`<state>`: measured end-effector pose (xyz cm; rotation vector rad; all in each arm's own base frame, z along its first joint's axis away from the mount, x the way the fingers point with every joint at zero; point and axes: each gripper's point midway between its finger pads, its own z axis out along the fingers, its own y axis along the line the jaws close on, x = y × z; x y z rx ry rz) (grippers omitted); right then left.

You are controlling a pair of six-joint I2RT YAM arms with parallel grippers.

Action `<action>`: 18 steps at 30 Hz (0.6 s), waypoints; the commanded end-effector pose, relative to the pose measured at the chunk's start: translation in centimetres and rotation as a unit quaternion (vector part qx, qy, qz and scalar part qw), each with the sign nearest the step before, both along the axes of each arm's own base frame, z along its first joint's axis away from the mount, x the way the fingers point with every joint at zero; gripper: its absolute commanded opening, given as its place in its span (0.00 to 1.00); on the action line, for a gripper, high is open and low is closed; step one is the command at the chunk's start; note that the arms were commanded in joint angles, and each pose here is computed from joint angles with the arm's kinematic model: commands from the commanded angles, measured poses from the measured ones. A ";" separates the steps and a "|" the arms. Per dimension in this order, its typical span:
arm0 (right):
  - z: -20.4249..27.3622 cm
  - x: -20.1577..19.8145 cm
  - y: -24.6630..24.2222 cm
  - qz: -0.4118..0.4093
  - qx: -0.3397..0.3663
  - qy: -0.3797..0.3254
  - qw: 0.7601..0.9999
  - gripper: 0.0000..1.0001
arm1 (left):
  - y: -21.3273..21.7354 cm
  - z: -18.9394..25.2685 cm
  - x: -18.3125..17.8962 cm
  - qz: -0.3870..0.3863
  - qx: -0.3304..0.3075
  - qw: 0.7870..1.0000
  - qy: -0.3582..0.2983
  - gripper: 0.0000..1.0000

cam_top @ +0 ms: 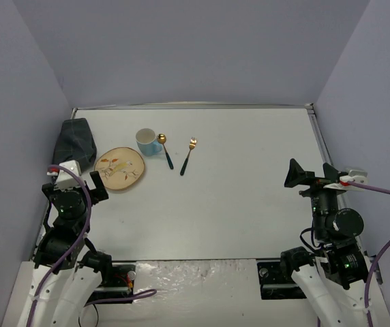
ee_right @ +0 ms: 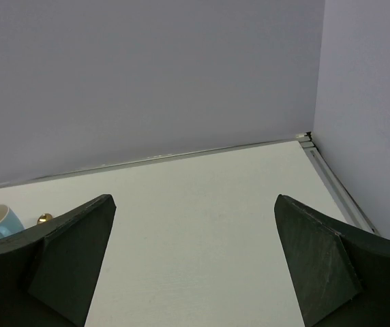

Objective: Set the dinner table for one person

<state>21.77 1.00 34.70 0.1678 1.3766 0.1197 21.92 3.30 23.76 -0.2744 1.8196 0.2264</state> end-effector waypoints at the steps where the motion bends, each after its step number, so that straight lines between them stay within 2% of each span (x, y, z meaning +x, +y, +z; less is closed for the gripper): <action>1: 2.2 0.2 0.2 0.004 0.011 -0.037 0.999 1.00 | -0.3 2.0 1.0 -0.002 -0.008 0.999 -0.035 0.97; 6: 2.0 0.4 1.1 0.026 0.006 -0.033 0.999 1.00 | -0.3 1.9 1.0 0.001 -0.010 0.999 -0.035 0.97; 11: 1.2 1.3 1.1 0.016 0.044 -0.009 0.999 1.00 | -1.0 1.7 1.9 -0.001 -0.037 0.999 -0.031 0.97; 14: -0.1 2.5 1.8 0.024 0.058 0.021 0.998 1.00 | -1.8 1.0 3.8 0.012 -0.064 0.998 0.010 0.97; 18: -1.8 4.2 4.2 0.072 0.054 0.070 0.994 1.00 | -1.6 1.1 6.9 0.056 -0.064 0.995 0.061 0.97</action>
